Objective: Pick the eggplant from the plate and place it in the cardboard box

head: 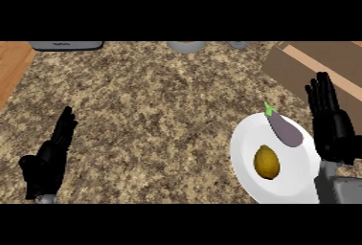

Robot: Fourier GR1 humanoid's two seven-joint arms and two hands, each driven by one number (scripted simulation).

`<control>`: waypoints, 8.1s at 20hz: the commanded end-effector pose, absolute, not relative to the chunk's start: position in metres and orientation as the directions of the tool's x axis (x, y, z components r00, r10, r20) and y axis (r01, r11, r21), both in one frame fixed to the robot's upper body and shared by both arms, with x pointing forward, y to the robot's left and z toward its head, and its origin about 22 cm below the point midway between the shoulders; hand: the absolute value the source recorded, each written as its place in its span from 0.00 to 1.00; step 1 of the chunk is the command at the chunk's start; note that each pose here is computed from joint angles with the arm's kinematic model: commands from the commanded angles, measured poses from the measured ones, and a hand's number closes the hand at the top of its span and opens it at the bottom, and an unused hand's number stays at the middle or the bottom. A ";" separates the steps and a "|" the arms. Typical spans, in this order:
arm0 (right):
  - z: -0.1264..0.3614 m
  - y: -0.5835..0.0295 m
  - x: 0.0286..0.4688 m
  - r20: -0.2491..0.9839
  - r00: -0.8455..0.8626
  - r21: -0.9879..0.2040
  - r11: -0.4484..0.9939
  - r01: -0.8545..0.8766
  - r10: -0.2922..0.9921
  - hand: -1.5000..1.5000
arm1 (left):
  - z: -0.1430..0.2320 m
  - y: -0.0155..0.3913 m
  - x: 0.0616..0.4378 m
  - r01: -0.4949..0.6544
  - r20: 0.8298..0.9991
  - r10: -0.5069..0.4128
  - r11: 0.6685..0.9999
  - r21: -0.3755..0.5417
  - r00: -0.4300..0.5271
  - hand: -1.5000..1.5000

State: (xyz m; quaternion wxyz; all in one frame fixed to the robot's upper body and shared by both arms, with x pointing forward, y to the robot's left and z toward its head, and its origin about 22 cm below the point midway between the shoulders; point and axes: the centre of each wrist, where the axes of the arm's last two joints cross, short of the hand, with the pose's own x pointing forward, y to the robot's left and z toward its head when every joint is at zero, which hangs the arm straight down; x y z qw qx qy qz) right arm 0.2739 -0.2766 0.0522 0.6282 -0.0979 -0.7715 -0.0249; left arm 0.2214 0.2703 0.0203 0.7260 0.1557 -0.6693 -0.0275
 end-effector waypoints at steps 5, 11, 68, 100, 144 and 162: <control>0.093 -0.305 0.319 0.841 0.079 -0.523 0.841 -0.138 0.536 1.00 | 0.019 0.275 0.241 -0.213 0.966 -0.230 0.944 0.250 0.114 0.50; 0.126 -0.357 0.332 0.446 0.206 -0.834 0.488 -0.259 0.871 0.00 | -0.002 0.267 0.246 -0.200 0.973 -0.150 0.962 0.184 0.175 0.50; 0.102 -0.170 0.437 -0.313 0.157 -0.509 -0.025 -0.860 0.937 0.00 | -0.029 0.282 0.274 -0.211 0.973 -0.136 0.962 0.175 0.185 0.50; 0.039 -0.208 0.420 -0.406 0.123 -0.446 -0.079 -0.892 0.905 0.00 | -0.035 0.269 0.258 -0.209 0.972 -0.129 0.963 0.170 0.199 0.50; 0.218 -0.117 0.302 0.317 0.282 -0.940 0.260 0.222 0.905 1.00 | -0.041 0.286 0.250 -0.241 0.971 -0.123 0.955 0.172 0.203 0.50; 0.235 -0.284 0.358 0.357 0.388 -0.898 0.199 0.392 0.850 1.00 | -0.023 0.265 0.256 -0.221 0.974 -0.151 0.957 0.187 0.171 0.50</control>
